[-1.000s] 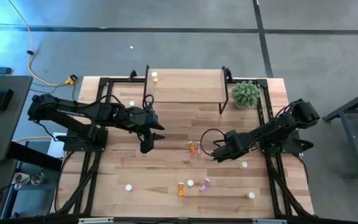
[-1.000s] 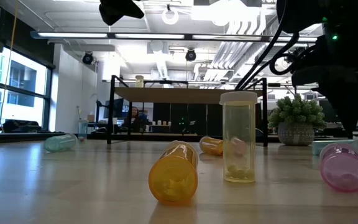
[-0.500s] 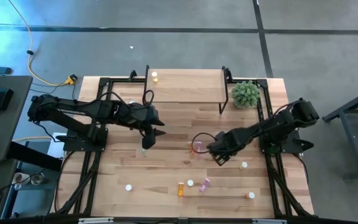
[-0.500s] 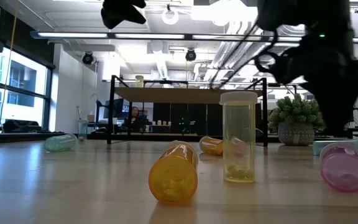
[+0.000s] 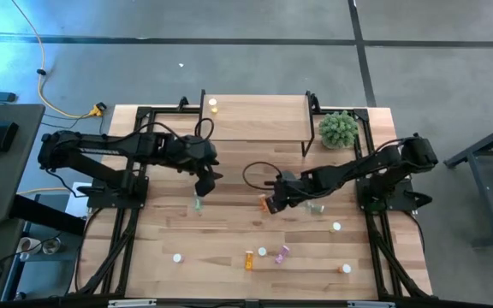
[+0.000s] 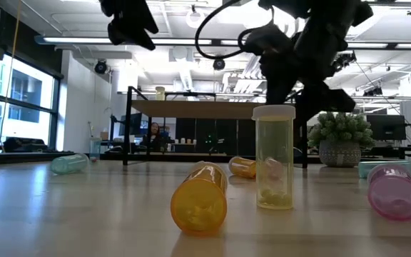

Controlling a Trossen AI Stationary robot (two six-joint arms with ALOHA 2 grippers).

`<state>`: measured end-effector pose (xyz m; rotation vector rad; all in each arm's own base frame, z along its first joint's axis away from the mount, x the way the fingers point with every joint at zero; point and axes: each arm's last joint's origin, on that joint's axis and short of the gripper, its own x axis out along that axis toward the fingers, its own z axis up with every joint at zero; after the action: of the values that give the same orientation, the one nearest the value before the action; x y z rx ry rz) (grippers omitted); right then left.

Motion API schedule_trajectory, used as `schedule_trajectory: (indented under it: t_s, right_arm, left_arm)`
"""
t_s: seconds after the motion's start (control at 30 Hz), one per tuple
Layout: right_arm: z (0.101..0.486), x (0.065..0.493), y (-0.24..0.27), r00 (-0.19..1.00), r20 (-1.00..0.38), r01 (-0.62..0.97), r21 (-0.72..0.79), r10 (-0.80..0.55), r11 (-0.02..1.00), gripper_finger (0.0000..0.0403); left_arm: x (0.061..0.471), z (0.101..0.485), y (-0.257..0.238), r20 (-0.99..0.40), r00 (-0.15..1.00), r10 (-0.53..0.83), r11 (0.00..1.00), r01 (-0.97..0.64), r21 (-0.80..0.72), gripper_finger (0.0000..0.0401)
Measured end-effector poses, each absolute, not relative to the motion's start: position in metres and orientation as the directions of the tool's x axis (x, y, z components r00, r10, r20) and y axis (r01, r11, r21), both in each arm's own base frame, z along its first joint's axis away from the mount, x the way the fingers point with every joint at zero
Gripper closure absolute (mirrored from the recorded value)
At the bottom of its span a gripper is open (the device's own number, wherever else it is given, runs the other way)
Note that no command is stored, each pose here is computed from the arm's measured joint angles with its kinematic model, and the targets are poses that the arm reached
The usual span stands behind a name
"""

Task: Pick and place medicine bottles onto shelf by color
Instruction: Put the top pink pill bottle on the shelf

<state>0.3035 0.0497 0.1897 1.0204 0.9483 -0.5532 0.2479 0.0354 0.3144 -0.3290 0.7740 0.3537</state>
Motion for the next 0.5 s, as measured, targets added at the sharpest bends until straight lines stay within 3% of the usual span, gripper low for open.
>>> schedule_trajectory:
  t_s: [0.5]
  right_arm:
    - [0.16, 0.314, 0.048, 0.43, -0.903, 0.843, 0.409, 0.019, 0.348, 0.0226]
  left_arm:
    - [0.241, 0.318, 0.045, -0.726, 0.655, 0.211, 0.906, -0.409, -0.106, 0.0187]
